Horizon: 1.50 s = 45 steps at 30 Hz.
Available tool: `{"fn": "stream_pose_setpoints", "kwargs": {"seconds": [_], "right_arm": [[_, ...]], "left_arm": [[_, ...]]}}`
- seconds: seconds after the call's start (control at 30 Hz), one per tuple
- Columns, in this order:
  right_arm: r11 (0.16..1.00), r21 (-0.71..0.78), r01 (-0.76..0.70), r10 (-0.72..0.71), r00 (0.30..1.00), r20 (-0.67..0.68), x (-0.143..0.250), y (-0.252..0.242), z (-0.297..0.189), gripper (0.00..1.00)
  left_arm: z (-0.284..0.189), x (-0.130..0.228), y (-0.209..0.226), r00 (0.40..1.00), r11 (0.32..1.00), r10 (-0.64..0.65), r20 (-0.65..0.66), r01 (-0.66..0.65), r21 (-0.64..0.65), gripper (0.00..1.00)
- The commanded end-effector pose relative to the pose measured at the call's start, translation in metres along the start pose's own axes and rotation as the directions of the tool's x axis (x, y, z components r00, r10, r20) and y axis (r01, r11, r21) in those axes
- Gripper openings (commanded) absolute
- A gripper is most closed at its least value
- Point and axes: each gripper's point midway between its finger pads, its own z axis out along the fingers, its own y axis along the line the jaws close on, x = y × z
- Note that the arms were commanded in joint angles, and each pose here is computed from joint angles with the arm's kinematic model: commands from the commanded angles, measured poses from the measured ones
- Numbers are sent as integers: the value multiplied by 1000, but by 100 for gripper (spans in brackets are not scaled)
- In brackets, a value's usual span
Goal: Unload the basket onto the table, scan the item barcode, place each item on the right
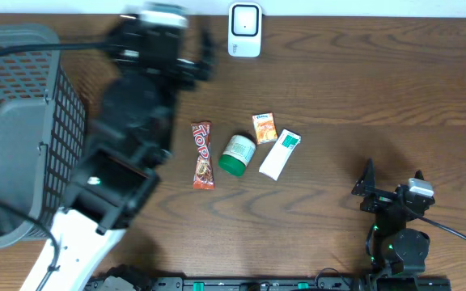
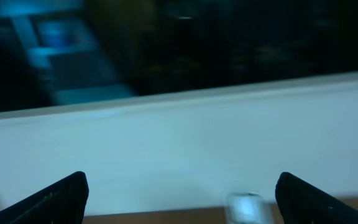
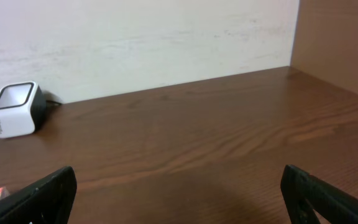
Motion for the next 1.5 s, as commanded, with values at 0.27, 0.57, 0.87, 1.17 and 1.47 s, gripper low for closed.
{"fn": "stream_pose_setpoints", "kwargs": {"seconds": [0.27, 0.57, 0.87, 1.17, 1.47], "right_arm": [[1000, 5, 7, -7, 1000, -3, 1, -1, 0, 99], [1000, 5, 7, -7, 1000, -3, 1, -1, 0, 99], [1000, 5, 7, -7, 1000, -3, 1, -1, 0, 99], [1000, 5, 7, -7, 1000, -3, 1, -1, 0, 99], [1000, 5, 7, -7, 1000, -3, 1, -1, 0, 99]], "left_arm": [[8, 28, 152, 972, 919, 168, -166, -215, -330, 96], [-38, 14, 159, 988, 951, 94, -126, -126, -281, 96], [-130, -35, 143, 996, 979, 52, 71, -36, -202, 96], [-275, -87, 144, 917, 973, 61, 395, 33, -227, 97], [-332, -98, 160, 856, 945, 66, 513, 112, -308, 97]]}}
